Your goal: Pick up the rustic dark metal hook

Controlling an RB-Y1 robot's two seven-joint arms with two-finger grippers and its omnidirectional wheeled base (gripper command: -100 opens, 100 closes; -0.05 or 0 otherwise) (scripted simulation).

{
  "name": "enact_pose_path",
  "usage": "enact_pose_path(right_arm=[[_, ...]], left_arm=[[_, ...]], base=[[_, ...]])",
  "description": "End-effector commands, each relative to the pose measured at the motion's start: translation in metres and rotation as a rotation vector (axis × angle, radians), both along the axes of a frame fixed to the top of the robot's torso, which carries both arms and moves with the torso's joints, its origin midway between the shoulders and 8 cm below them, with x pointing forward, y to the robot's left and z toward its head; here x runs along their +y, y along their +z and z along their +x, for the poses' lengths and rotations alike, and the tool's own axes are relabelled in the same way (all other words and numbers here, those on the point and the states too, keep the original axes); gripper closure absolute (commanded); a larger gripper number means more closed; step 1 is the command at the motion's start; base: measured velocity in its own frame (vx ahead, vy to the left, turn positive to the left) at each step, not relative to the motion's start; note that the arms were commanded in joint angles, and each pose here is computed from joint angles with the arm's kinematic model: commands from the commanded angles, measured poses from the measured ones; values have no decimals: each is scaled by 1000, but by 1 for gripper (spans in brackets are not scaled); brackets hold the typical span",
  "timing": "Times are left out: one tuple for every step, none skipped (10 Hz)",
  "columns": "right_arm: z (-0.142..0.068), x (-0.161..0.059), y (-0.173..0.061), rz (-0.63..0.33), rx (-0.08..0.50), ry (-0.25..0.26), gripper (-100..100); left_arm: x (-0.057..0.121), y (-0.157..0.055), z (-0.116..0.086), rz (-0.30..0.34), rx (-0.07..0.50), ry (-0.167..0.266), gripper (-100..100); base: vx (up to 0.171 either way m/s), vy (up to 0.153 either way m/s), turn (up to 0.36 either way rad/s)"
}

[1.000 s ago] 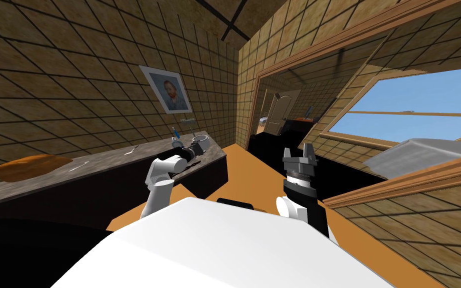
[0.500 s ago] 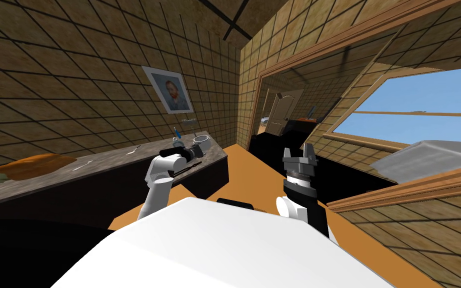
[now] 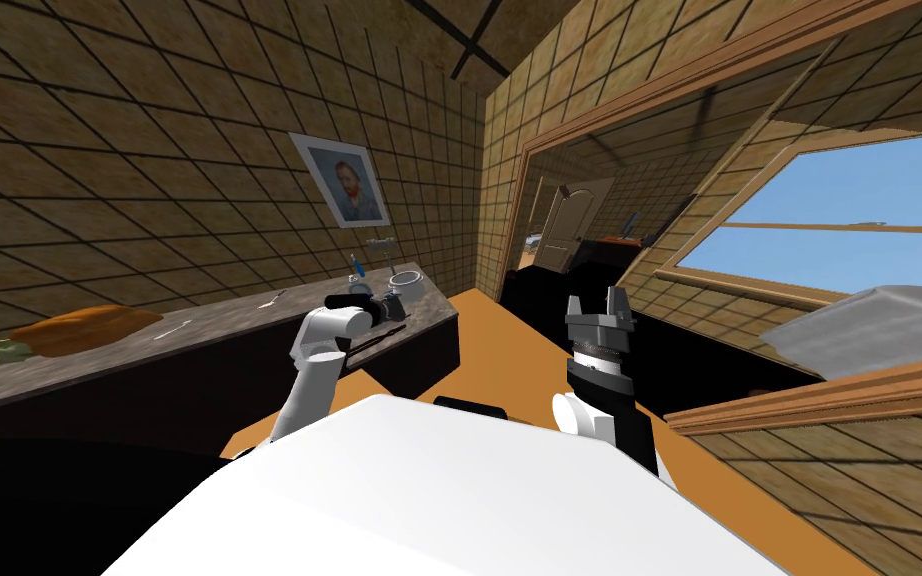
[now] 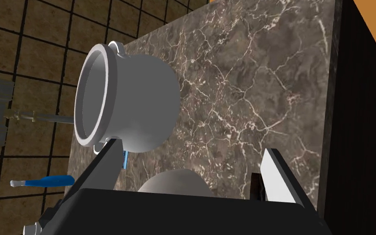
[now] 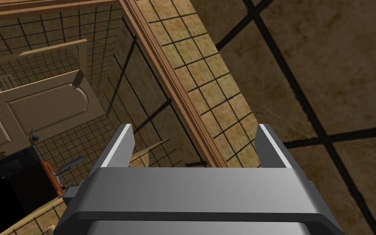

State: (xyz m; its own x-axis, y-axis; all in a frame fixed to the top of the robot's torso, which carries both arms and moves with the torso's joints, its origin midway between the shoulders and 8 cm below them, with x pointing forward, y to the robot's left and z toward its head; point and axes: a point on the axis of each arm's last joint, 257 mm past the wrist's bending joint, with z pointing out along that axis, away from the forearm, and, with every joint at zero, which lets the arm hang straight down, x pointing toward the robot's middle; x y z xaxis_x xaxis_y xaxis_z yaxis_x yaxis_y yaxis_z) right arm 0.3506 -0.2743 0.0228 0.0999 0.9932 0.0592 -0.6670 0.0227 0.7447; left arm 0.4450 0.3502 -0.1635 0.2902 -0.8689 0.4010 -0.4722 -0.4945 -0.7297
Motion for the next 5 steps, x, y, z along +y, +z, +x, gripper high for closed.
enact_pose_path(right_arm=[[0,0,0,0,0,0,0],[0,0,0,0,0,0,0],[0,0,0,0,0,0,0],[0,0,0,0,0,0,0],[0,0,0,0,0,0,0]], left_arm=[[6,-15,-6,-14,69,9,-100],[6,-20,-10,-13,96,10,-100],[6,-23,-12,-13,108,11,-100],[11,-35,-19,-23,165,21,-100],[11,-38,-22,-22,185,22,-100]], base=[[54,46,69],[44,37,34],[13,11,-5],[33,25,77],[31,26,38]])
